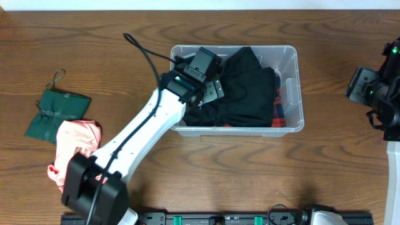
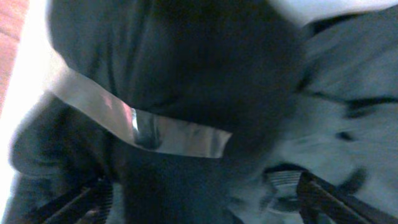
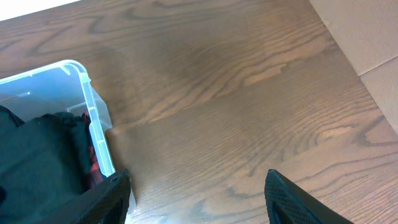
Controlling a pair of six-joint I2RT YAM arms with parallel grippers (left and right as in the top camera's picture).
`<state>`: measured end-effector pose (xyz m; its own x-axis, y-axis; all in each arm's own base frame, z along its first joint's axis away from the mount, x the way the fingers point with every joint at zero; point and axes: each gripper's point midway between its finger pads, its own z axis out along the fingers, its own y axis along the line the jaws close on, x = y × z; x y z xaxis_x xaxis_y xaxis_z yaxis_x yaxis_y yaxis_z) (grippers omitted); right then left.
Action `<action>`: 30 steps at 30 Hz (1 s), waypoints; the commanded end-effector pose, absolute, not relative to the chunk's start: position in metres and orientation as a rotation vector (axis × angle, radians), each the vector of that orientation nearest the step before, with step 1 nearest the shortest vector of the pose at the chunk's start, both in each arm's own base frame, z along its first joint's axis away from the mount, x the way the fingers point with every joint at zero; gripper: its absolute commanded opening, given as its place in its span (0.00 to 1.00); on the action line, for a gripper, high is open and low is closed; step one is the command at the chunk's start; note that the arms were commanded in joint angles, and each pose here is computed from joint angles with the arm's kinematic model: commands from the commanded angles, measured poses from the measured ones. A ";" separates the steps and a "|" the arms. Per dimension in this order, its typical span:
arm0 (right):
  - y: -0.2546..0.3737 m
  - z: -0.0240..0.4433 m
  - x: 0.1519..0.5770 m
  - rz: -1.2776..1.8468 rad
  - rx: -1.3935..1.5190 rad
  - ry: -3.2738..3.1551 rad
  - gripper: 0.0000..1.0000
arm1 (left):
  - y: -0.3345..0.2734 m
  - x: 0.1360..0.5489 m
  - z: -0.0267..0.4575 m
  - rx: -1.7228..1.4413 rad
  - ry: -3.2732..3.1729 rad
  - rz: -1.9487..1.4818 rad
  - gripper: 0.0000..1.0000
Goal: Pack container
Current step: 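Lower the taped black garment into the bin and release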
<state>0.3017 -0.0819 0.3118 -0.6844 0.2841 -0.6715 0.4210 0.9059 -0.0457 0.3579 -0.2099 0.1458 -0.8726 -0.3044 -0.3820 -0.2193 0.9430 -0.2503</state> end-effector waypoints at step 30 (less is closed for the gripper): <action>-0.080 0.301 0.307 -0.243 0.481 2.413 0.67 | -0.192 0.390 0.075 0.166 2.729 0.157 0.06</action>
